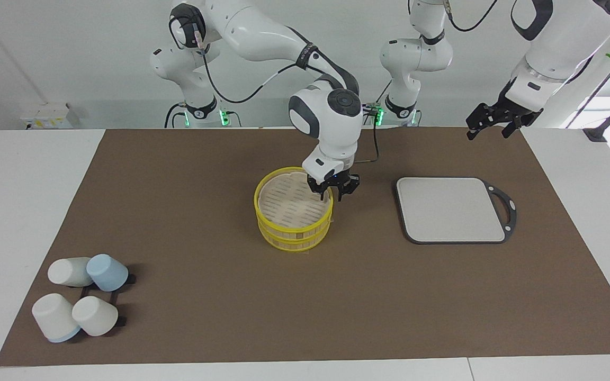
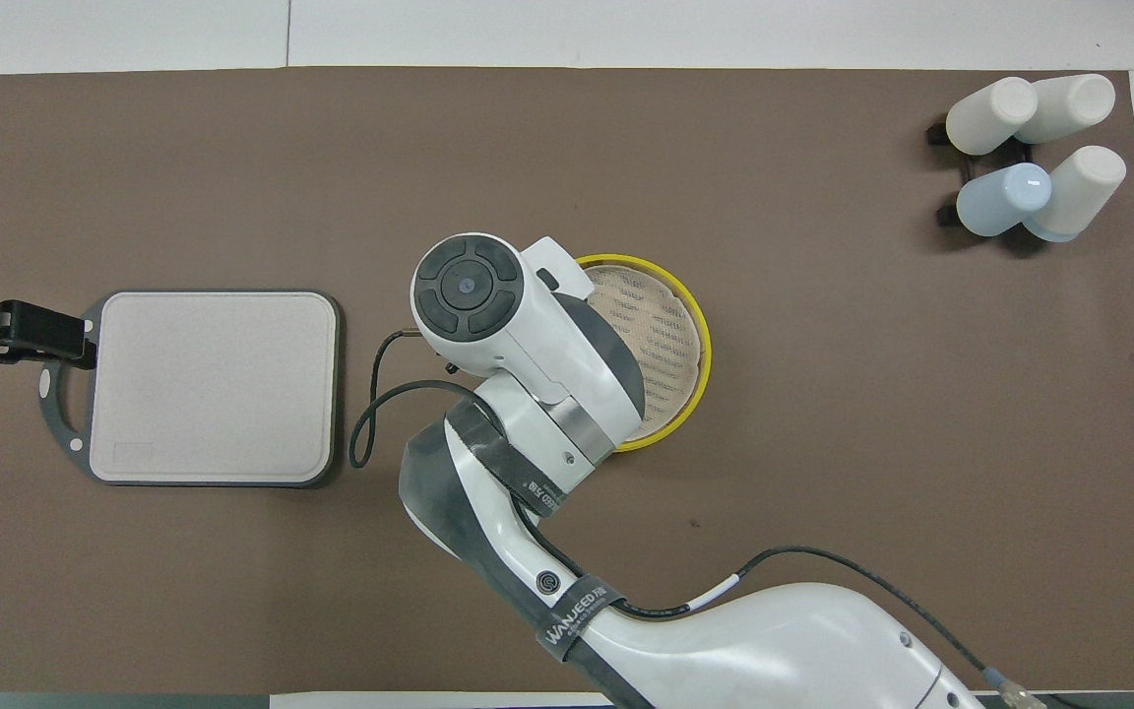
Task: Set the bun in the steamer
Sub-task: 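Lower the lid onto the steamer with the right gripper and release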
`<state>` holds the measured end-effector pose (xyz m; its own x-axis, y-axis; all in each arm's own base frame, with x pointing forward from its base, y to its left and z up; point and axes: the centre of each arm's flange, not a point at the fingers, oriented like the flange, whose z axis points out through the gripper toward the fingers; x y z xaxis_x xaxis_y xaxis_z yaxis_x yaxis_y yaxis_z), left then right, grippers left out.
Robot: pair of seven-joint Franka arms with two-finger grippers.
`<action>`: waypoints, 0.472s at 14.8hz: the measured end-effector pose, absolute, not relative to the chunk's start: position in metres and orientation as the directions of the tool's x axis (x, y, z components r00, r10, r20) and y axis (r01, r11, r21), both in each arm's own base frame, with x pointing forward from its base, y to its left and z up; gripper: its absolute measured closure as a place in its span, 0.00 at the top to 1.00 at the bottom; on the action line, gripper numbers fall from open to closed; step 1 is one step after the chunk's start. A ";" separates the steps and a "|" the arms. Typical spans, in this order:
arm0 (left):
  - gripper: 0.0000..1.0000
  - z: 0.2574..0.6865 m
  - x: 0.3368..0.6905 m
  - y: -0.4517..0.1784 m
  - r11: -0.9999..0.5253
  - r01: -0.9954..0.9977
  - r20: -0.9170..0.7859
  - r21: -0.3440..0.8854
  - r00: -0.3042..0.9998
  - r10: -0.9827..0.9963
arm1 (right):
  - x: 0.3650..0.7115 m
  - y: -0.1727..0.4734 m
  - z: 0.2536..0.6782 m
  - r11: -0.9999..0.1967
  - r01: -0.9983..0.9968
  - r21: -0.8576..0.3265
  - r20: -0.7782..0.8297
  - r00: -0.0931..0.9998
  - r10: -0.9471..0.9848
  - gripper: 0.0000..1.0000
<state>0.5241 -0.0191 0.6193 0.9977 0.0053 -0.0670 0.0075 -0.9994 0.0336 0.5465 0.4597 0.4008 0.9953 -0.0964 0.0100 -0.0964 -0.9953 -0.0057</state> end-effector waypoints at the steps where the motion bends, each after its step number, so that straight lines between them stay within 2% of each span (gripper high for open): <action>1: 1.00 0.622 0.524 -0.021 -0.999 0.005 -0.062 0.034 0.998 0.002 | 0.548 0.458 0.407 -0.995 -0.101 -0.012 0.017 0.995 -0.101 0.78; 3: 1.00 0.623 0.524 -0.022 -0.999 0.002 -0.059 0.034 0.998 0.000 | 0.558 0.440 0.435 -0.991 -0.129 -0.036 0.049 0.990 -0.130 0.97; 4: 1.00 0.624 0.524 -0.022 -0.999 0.002 -0.057 0.034 0.998 0.000 | 0.568 0.421 0.455 -0.986 -0.158 -0.052 0.066 0.985 -0.162 1.00; 7: 1.00 0.624 0.524 -0.022 -0.999 0.002 -0.056 0.034 0.998 0.000 | 0.595 0.330 0.514 -0.967 -0.250 -0.043 0.055 0.966 -0.252 1.00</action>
<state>0.5243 -0.0220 0.6243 0.9984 0.0001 -0.0564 0.0020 -0.9994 0.0341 0.5949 0.3300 0.5137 0.9661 -0.2522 0.0549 -0.2500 -0.9673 -0.0428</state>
